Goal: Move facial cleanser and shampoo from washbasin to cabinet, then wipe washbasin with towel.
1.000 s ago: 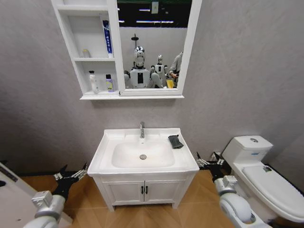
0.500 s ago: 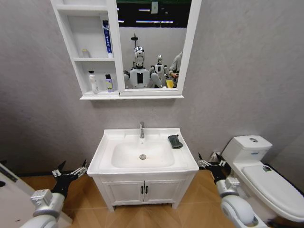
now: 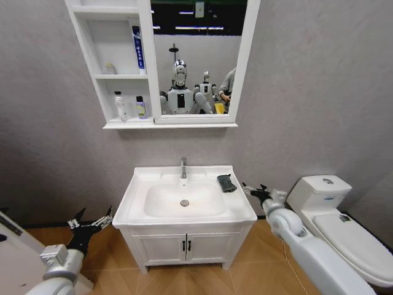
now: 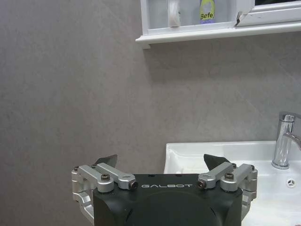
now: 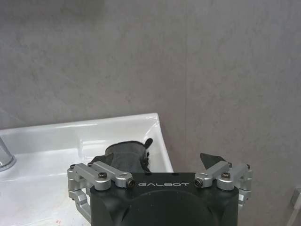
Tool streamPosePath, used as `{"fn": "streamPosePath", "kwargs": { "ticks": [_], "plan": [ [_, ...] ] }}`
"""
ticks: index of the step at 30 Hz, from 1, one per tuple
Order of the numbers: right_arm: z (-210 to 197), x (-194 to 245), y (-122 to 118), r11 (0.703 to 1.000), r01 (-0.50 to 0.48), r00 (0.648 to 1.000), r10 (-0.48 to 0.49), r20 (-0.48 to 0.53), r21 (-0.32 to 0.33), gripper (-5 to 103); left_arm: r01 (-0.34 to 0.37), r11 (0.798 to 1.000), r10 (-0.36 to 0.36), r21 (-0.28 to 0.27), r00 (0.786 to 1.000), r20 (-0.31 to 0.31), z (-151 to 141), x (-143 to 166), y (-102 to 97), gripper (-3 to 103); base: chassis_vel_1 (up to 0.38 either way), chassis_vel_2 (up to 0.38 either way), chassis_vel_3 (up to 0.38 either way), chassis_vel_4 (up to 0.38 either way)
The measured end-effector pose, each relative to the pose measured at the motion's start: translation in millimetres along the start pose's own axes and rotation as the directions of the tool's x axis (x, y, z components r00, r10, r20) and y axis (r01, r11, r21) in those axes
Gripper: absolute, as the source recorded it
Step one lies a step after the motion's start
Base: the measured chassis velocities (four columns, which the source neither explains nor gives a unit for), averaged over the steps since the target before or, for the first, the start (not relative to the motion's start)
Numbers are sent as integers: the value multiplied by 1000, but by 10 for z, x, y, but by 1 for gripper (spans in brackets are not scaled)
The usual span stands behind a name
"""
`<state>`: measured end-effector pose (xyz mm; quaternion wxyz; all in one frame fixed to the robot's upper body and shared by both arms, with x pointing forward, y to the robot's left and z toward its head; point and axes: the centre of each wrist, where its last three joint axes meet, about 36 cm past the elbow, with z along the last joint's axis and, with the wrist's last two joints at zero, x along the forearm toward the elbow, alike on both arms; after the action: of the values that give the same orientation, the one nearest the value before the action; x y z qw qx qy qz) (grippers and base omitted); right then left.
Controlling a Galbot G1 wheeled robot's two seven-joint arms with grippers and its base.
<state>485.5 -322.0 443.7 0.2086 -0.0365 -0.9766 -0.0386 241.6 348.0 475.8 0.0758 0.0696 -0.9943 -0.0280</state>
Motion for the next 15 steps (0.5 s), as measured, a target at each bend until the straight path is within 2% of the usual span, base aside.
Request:
{"fn": "streamPosePath", "kwargs": {
  "ticks": [3, 9, 15],
  "plan": [
    [-76, -260, 122, 1000, -10, 999, 10, -49, 2, 100, 0, 1000, 0, 0, 1000, 0, 1, -1, 0, 100, 0, 0, 0, 0],
    [-252, -764, 355, 999, -19, 997, 22, -80, 41, 100, -2, 1000, 2, 1, 1000, -1, 2, -2, 0, 100, 0, 0, 0, 0],
    [-229, -954, 446, 998, -14, 994, 20, -110, 54, 100, -1, 1000, 1, 1, 1000, -2, 3, -2, 1, 100, 0, 0, 0, 0]
  ]
}}
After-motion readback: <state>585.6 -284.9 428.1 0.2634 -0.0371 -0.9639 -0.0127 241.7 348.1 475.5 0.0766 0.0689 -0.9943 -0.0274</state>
